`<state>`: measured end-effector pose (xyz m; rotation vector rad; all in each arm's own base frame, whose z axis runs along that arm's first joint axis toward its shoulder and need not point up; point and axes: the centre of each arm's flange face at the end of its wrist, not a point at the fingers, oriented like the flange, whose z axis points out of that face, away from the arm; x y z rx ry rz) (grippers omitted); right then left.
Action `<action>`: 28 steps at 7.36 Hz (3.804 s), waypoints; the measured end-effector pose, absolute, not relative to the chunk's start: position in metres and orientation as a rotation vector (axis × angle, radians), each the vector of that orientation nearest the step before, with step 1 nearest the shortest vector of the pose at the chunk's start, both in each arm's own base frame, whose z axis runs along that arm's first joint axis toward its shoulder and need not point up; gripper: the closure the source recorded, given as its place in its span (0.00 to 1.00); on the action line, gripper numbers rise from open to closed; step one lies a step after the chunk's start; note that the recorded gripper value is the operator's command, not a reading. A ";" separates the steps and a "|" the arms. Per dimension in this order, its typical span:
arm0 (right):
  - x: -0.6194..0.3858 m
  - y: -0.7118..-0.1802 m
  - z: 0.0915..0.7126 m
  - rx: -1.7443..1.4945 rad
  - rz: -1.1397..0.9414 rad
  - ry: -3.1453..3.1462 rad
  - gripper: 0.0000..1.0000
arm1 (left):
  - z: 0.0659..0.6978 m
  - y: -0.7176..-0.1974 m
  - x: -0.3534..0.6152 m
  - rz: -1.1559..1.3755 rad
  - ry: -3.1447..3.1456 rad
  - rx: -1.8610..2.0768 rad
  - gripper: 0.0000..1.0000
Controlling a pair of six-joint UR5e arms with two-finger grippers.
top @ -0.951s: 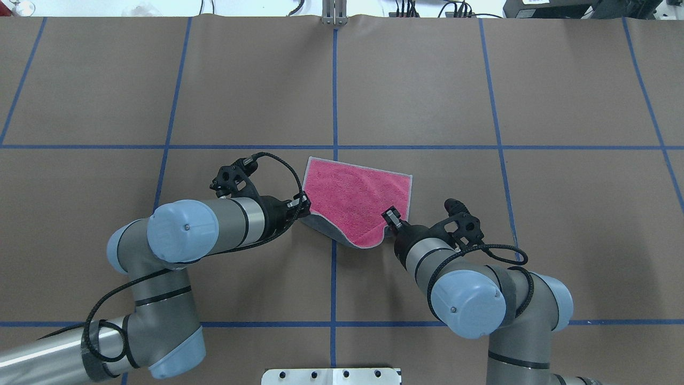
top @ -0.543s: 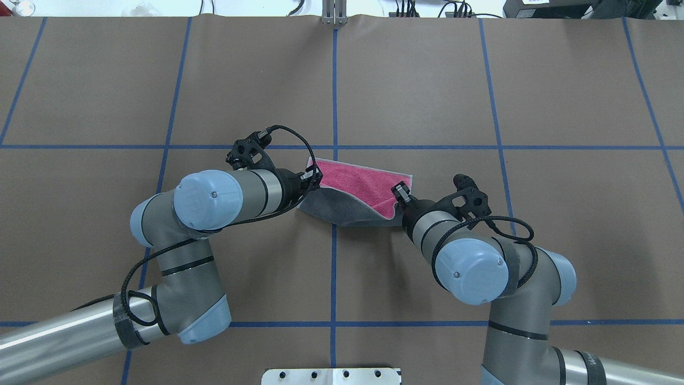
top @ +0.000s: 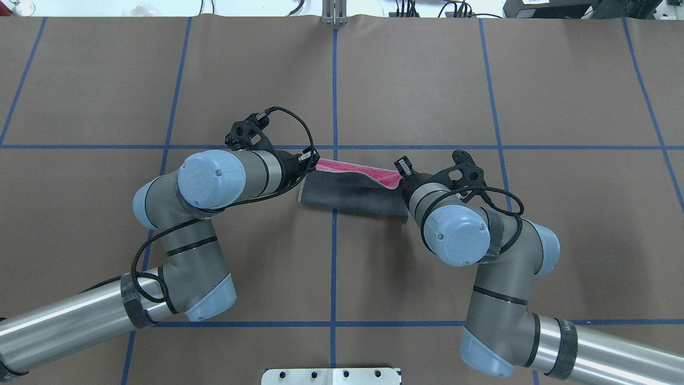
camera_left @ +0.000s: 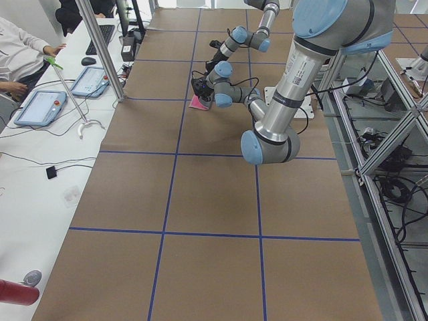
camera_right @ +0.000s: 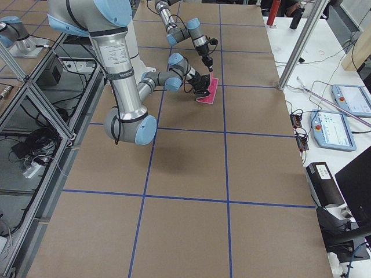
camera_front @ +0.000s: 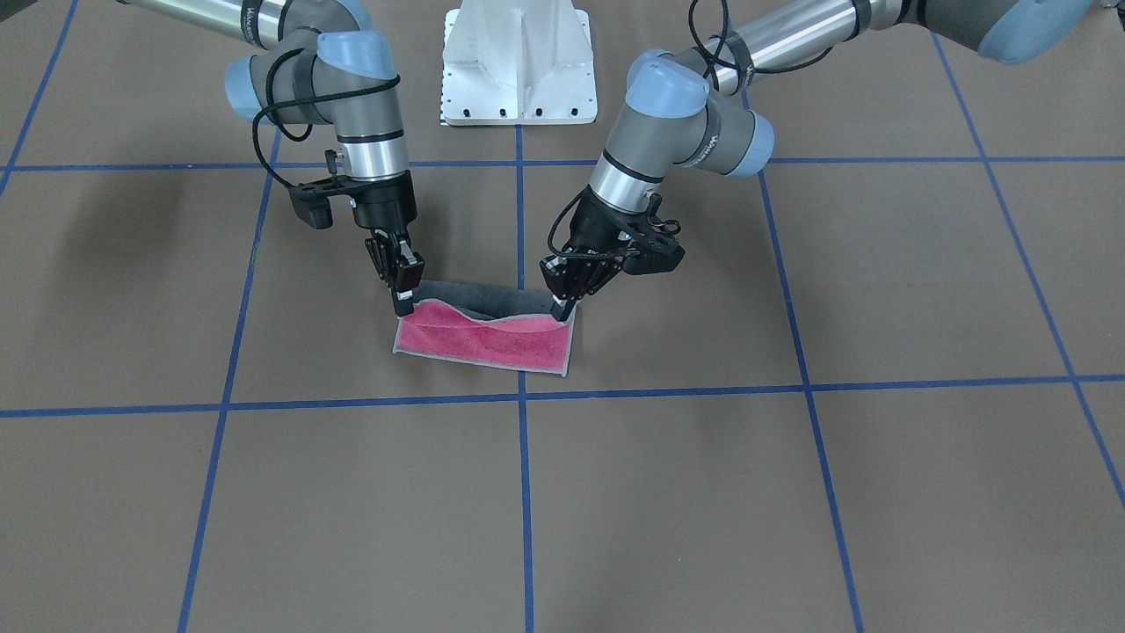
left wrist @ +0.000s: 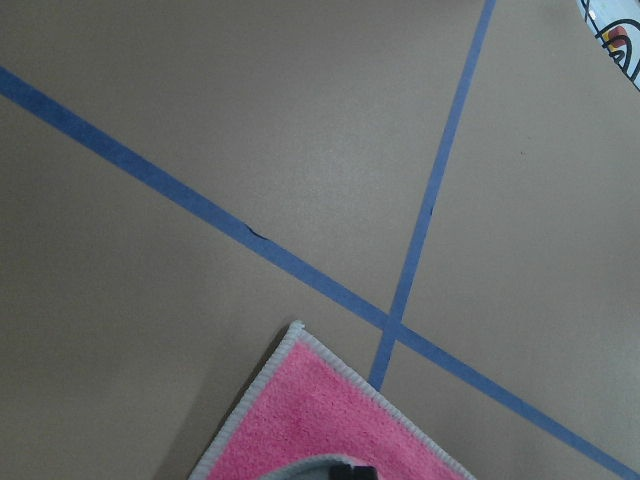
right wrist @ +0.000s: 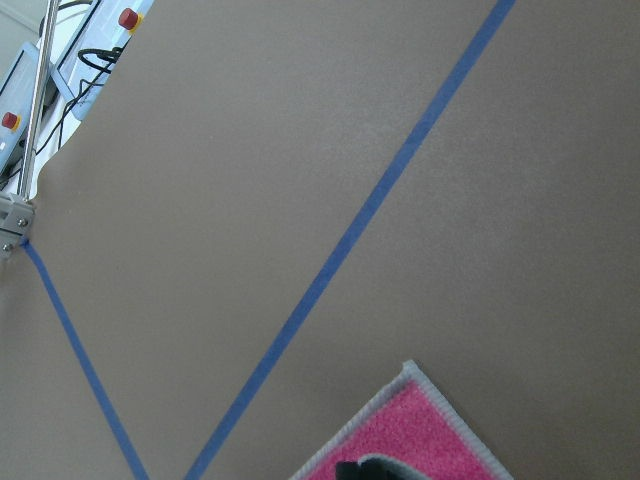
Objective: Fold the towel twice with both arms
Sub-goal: 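Lift both corners and fold them over toward the far edge, then release the right gripper and raise it away while the left gripper holds the towel, then grasp the folded towel's end nearest the left gripper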
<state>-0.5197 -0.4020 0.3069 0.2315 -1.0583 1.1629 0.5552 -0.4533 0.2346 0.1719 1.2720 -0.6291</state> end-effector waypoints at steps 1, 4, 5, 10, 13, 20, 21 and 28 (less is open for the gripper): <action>-0.519 -0.409 0.308 0.234 1.170 -1.053 1.00 | 0.235 -0.457 0.556 -0.634 1.267 0.174 1.00; -0.519 -0.416 0.308 0.225 1.166 -1.045 0.81 | 0.233 -0.471 0.570 -0.642 1.248 0.177 1.00; -0.520 -0.416 0.307 0.232 1.150 -1.042 0.47 | 0.235 -0.475 0.574 -0.638 1.238 0.183 0.58; -0.509 -0.445 0.297 0.235 1.047 -1.002 0.00 | 0.237 -0.489 0.566 -0.583 1.217 0.235 0.00; -0.463 -0.461 0.293 0.238 0.805 -0.940 0.00 | 0.242 -0.483 0.559 -0.452 1.222 0.213 0.00; -0.278 -0.503 0.343 0.237 0.095 -0.707 0.00 | 0.264 -0.451 0.570 -0.528 1.279 0.099 0.09; -0.273 -0.504 0.345 0.238 0.086 -0.707 0.00 | 0.265 -0.445 0.575 -0.528 1.280 0.088 0.09; -0.270 -0.504 0.347 0.240 0.082 -0.705 0.00 | 0.272 -0.435 0.588 -0.531 1.263 0.090 0.33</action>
